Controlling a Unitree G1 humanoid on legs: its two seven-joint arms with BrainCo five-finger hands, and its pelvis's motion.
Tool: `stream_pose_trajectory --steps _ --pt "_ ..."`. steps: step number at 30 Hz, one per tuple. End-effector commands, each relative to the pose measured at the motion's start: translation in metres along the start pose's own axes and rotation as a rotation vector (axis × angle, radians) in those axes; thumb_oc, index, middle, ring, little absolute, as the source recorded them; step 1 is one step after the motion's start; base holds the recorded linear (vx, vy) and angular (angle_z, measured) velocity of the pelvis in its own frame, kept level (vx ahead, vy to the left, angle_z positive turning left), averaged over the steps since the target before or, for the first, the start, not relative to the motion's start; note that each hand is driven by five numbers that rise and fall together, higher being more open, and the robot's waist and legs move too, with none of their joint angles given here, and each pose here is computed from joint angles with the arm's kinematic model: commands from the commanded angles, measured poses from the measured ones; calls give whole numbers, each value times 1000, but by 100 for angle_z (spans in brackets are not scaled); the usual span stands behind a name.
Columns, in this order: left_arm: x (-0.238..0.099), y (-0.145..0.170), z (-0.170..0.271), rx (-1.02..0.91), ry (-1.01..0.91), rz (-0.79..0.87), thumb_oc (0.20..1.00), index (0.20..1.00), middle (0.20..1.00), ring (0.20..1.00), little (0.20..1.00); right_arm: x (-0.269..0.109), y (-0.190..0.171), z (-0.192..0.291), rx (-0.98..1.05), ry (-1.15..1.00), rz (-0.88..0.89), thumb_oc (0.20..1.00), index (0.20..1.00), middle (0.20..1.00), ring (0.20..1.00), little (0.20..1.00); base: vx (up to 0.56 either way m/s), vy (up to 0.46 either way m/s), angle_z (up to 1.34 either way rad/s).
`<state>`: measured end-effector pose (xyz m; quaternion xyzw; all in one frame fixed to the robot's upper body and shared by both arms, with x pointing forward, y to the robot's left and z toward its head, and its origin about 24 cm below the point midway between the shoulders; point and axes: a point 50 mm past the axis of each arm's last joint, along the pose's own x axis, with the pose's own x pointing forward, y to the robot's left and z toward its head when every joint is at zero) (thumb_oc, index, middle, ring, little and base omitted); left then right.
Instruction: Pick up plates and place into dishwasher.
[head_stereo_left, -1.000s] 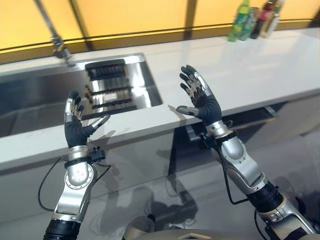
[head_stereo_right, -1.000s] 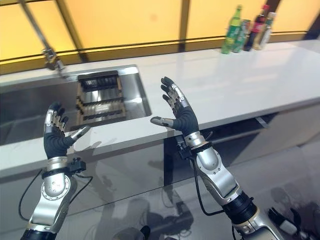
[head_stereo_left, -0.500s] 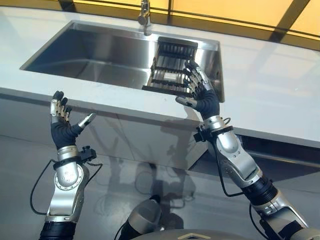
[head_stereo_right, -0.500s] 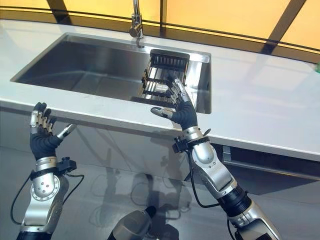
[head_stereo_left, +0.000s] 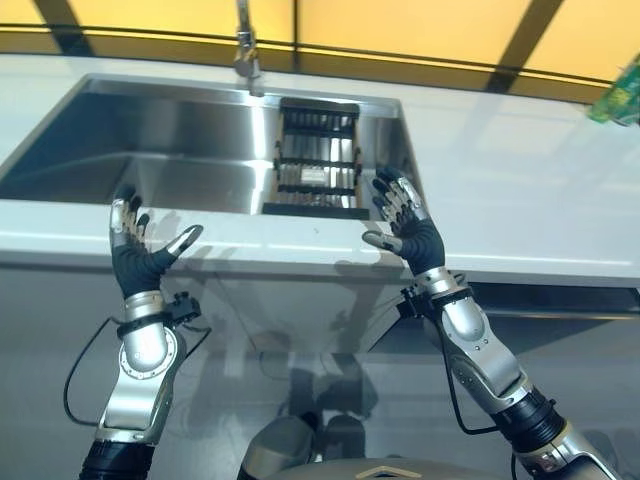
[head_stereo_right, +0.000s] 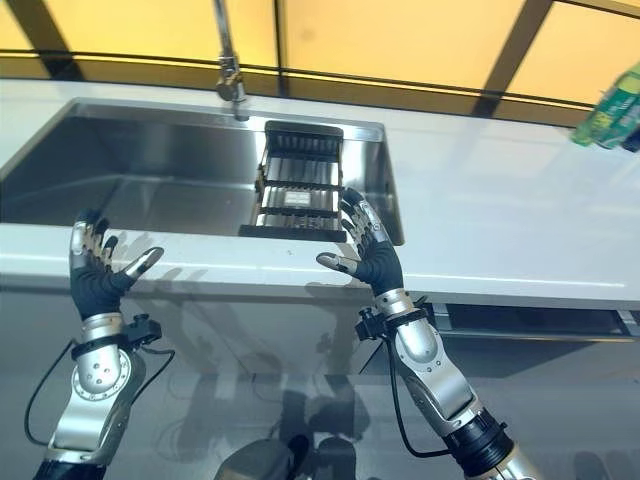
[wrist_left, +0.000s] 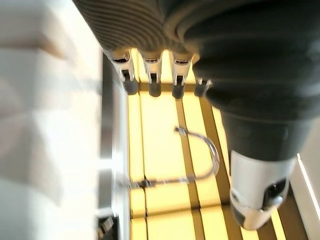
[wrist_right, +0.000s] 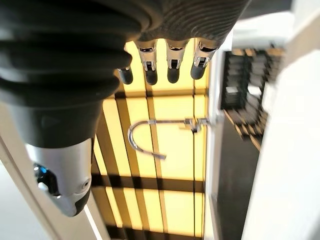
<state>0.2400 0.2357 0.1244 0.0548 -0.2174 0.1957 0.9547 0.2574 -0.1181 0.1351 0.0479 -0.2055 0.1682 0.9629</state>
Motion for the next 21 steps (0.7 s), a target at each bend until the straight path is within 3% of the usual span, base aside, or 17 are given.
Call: stream_pose_trajectory --steps 1,9,21 --pt "7 -10 11 32 -94 -27 1000 1000 1000 1000 1000 13 -4 13 8 -91 35 1000 1000 1000 1000 1000 68 -164 22" --pt "6 -33 18 -23 -80 -139 1000 1000 1000 1000 1000 16 -8 16 -9 -61 -4 1000 1000 1000 1000 1000 61 -176 37" --pt "3 -31 16 -78 -46 -93 1000 1000 1000 1000 1000 12 -1 18 -24 -34 48 1000 1000 1000 1000 1000 19 -36 4"
